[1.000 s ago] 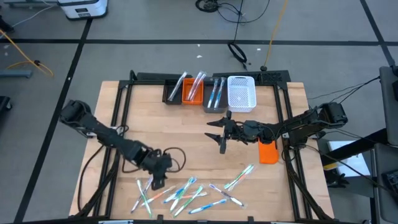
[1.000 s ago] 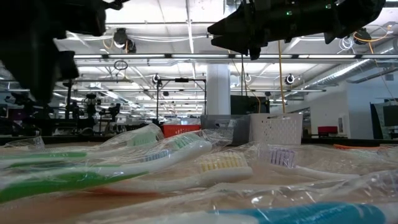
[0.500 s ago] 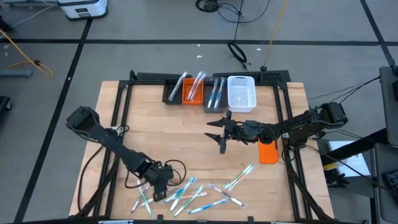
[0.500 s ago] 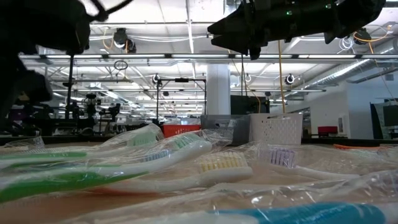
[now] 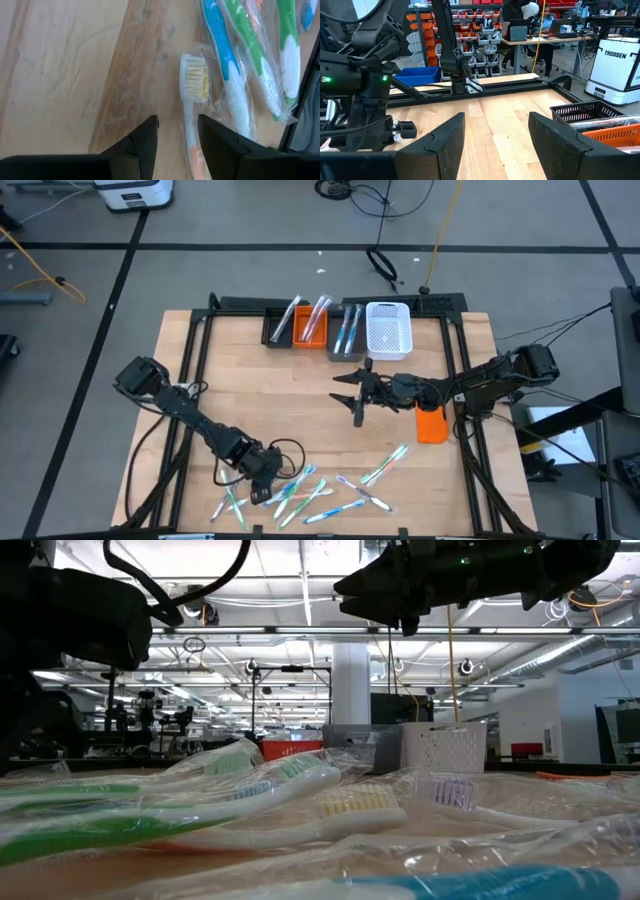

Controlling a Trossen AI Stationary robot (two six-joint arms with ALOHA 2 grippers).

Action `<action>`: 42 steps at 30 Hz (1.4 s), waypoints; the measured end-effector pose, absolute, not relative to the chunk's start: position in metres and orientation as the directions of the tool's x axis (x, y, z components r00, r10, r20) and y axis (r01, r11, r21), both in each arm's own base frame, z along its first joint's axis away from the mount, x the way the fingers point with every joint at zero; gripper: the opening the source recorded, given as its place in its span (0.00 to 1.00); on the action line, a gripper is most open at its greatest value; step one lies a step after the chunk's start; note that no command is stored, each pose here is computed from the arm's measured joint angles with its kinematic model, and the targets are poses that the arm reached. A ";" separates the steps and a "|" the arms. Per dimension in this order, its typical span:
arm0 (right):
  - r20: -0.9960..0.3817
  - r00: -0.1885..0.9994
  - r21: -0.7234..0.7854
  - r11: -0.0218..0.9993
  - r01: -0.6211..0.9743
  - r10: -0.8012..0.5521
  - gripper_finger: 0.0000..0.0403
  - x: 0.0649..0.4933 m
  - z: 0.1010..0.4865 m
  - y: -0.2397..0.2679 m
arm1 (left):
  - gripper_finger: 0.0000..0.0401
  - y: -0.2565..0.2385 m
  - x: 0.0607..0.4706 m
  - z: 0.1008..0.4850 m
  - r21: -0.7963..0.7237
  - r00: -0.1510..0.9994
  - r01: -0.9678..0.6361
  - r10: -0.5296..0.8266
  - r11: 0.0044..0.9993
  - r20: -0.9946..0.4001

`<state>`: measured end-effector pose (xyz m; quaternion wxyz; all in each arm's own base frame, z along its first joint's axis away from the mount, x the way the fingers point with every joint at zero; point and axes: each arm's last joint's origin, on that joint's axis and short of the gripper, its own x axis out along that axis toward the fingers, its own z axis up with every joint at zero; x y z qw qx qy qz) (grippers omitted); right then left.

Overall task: Pick & Place Toothbrushes
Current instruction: Put the orange toothbrush into the black bin

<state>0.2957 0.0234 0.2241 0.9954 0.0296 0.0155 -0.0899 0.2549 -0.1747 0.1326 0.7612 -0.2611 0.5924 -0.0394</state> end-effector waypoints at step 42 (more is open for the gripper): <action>-0.072 0.997 0.161 0.987 0.011 0.001 0.52 0.295 0.221 0.034 | 0.00 -0.107 0.273 0.230 -0.199 0.827 -0.229 0.083 0.953 -0.557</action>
